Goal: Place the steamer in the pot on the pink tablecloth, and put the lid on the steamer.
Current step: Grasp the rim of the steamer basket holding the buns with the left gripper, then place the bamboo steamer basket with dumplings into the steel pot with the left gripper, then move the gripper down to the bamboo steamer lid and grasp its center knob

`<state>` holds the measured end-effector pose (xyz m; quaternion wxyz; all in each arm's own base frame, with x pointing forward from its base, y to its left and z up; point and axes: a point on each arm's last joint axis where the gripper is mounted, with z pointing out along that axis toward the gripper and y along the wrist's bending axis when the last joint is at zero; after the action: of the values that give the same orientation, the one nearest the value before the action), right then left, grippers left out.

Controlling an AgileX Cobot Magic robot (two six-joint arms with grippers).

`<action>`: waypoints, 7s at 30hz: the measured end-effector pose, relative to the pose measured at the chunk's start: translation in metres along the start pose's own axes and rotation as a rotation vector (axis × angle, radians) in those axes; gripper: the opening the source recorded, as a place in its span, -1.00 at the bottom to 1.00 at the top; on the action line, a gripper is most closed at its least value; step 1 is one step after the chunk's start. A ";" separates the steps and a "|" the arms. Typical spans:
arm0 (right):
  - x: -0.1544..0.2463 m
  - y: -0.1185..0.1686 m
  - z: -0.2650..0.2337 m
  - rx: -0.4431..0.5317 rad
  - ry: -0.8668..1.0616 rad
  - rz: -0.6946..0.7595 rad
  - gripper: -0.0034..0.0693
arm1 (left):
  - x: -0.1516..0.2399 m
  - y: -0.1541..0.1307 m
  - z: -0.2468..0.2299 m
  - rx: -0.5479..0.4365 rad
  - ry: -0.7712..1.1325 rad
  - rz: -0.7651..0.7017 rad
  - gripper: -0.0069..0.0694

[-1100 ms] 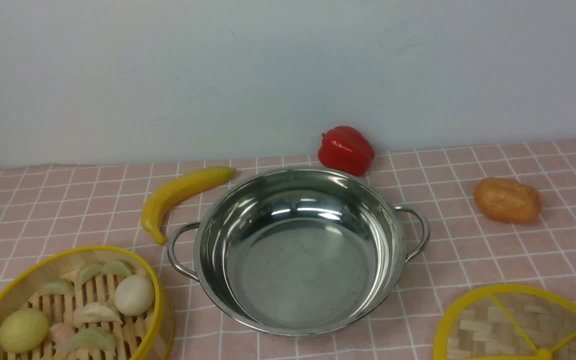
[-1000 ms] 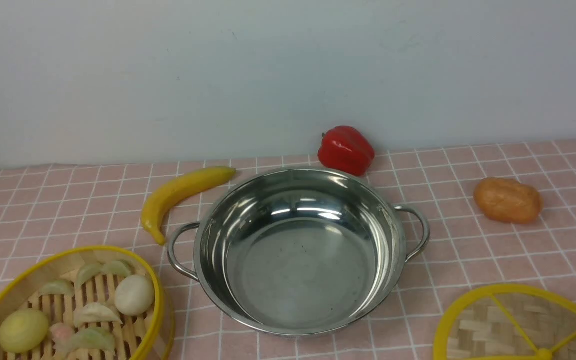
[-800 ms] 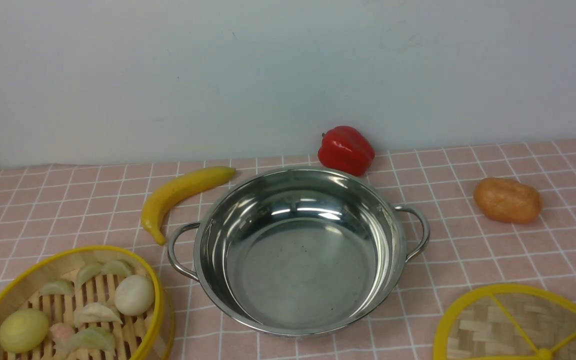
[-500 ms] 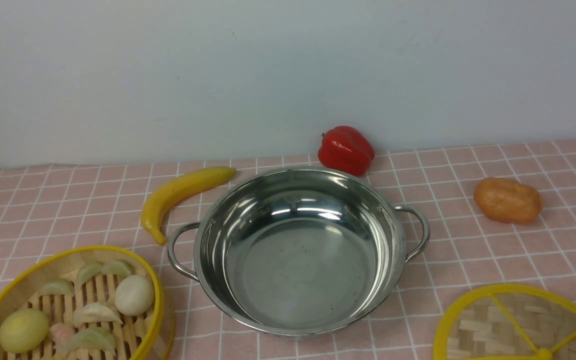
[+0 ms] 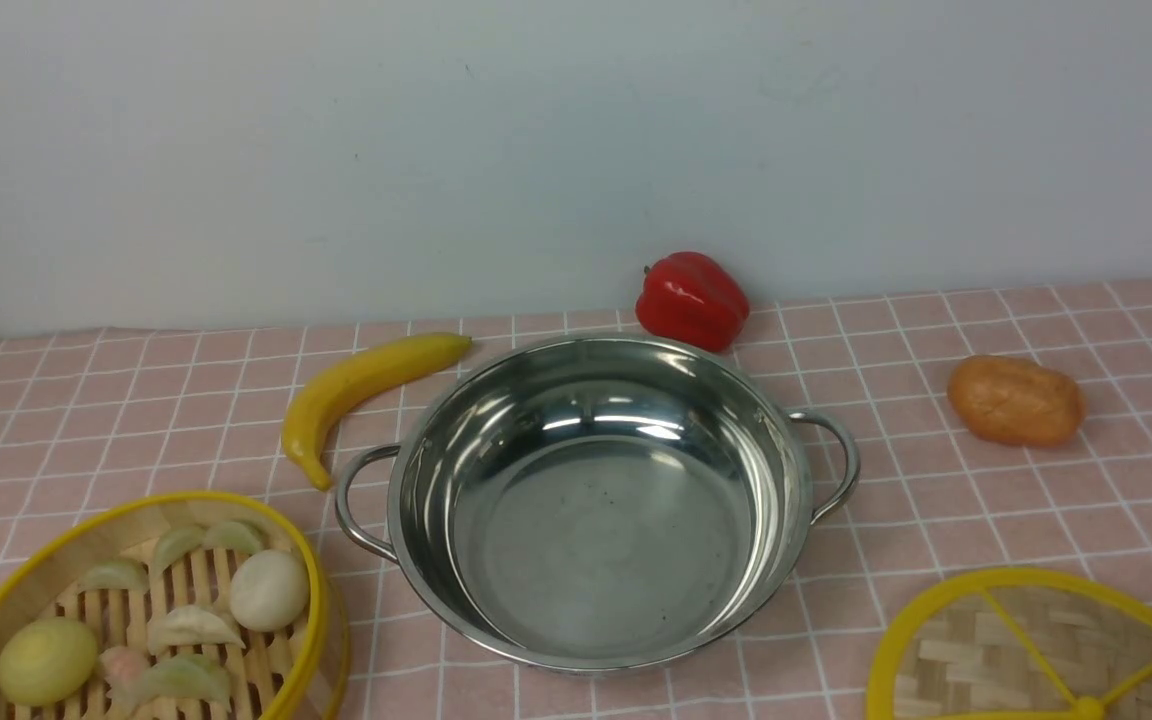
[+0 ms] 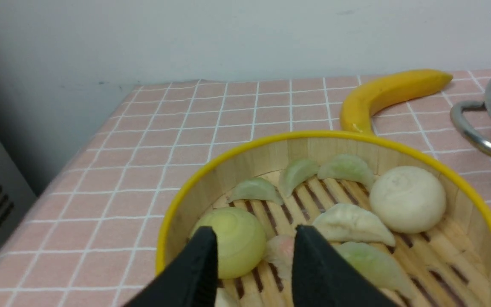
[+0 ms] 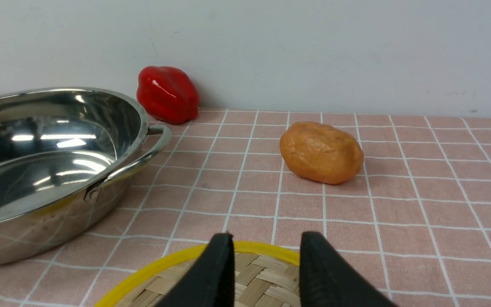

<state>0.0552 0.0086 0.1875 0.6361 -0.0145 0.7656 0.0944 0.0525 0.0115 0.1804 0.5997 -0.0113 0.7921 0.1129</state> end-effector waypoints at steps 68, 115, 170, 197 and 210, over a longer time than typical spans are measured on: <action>0.000 0.000 0.000 0.000 -0.001 0.001 -0.24 | -0.057 -0.070 0.152 0.826 0.951 0.490 0.33; 0.000 0.000 0.000 -0.001 -0.002 0.001 -0.24 | -0.179 -0.232 0.151 1.112 0.695 1.003 -0.74; 0.000 0.000 0.000 -0.001 -0.002 0.002 -0.24 | -0.259 -0.236 0.152 0.909 0.629 0.728 -0.64; 0.000 0.000 0.000 -0.001 -0.002 0.002 -0.24 | -0.307 -0.156 0.100 0.823 0.261 0.407 -0.79; 0.000 0.000 0.000 -0.001 -0.002 0.002 -0.24 | -0.116 -0.005 0.036 0.259 0.151 -0.035 -0.69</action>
<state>0.0552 0.0087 0.1877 0.6367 -0.0139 0.7651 0.0954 0.1201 -0.0006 0.2812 0.5366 0.0439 0.8427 -0.0020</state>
